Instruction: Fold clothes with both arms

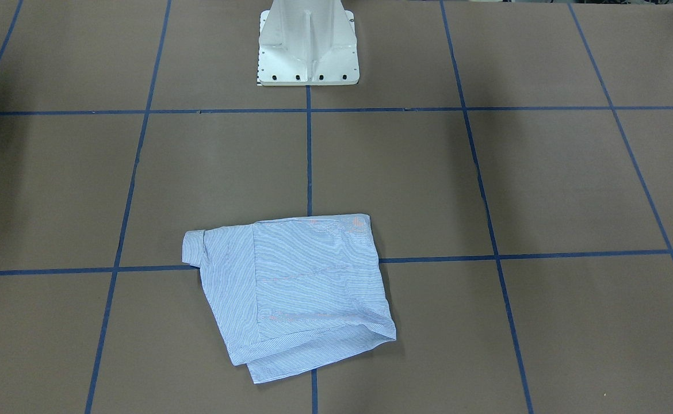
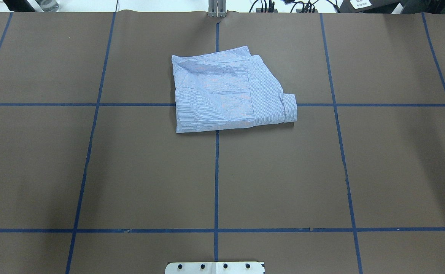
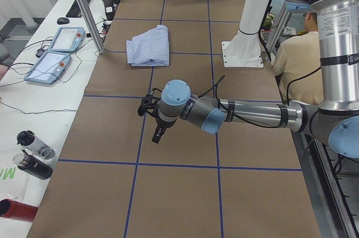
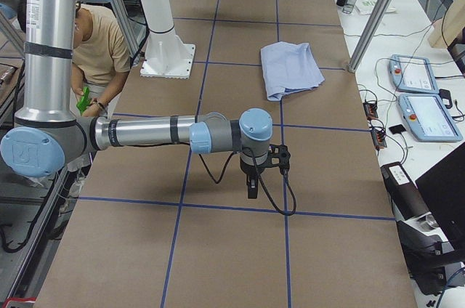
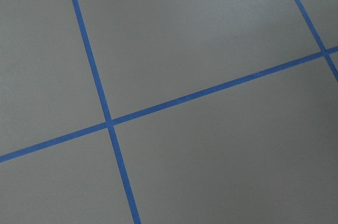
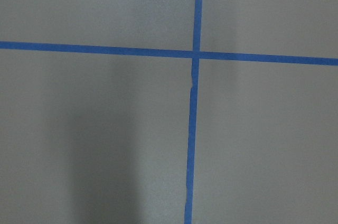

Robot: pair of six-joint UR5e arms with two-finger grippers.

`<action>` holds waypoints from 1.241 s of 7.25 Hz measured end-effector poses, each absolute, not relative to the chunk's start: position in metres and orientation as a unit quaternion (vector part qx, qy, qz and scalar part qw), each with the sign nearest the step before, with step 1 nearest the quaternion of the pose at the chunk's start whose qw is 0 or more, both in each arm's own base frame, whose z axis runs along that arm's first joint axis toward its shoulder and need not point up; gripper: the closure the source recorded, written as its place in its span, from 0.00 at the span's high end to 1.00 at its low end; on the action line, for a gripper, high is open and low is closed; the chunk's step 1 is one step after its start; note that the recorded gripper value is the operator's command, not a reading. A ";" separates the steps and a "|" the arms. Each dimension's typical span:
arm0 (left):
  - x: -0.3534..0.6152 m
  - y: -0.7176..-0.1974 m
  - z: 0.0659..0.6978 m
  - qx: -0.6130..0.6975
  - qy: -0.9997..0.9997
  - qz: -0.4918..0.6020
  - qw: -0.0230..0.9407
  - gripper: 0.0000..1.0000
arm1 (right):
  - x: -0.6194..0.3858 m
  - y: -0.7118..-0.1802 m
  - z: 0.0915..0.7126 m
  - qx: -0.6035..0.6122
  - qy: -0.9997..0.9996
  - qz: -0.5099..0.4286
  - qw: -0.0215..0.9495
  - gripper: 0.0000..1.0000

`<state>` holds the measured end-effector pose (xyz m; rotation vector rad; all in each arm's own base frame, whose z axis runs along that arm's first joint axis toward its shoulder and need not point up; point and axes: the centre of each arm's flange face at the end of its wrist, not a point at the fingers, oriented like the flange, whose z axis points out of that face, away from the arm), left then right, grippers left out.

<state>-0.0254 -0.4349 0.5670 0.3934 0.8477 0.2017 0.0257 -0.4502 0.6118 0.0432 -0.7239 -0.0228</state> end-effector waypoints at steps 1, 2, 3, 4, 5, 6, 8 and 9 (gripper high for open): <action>-0.026 -0.435 0.567 0.189 0.407 0.097 0.888 0.99 | 0.026 -0.450 0.611 0.022 -0.354 -0.011 0.935 1.00; -0.026 -0.435 0.567 0.189 0.407 0.097 0.888 0.99 | 0.026 -0.450 0.611 0.022 -0.355 -0.011 0.935 1.00; -0.026 -0.435 0.567 0.190 0.407 0.097 0.889 0.99 | 0.025 -0.450 0.611 0.022 -0.355 -0.012 0.934 1.00; -0.026 -0.435 0.567 0.190 0.406 0.097 0.889 0.99 | 0.025 -0.450 0.611 0.022 -0.355 -0.012 0.934 1.00; -0.026 -0.435 0.567 0.190 0.406 0.097 0.889 0.99 | 0.025 -0.450 0.611 0.022 -0.356 -0.012 0.934 1.00; -0.026 -0.435 0.567 0.189 0.406 0.096 0.889 0.99 | 0.025 -0.450 0.611 0.022 -0.356 -0.012 0.934 1.00; -0.026 -0.435 0.567 0.189 0.406 0.096 0.889 0.99 | 0.025 -0.450 0.611 0.022 -0.358 -0.012 0.933 1.00; -0.026 -0.435 0.568 0.189 0.406 0.096 0.889 0.99 | 0.025 -0.449 0.611 0.020 -0.361 -0.012 0.932 1.00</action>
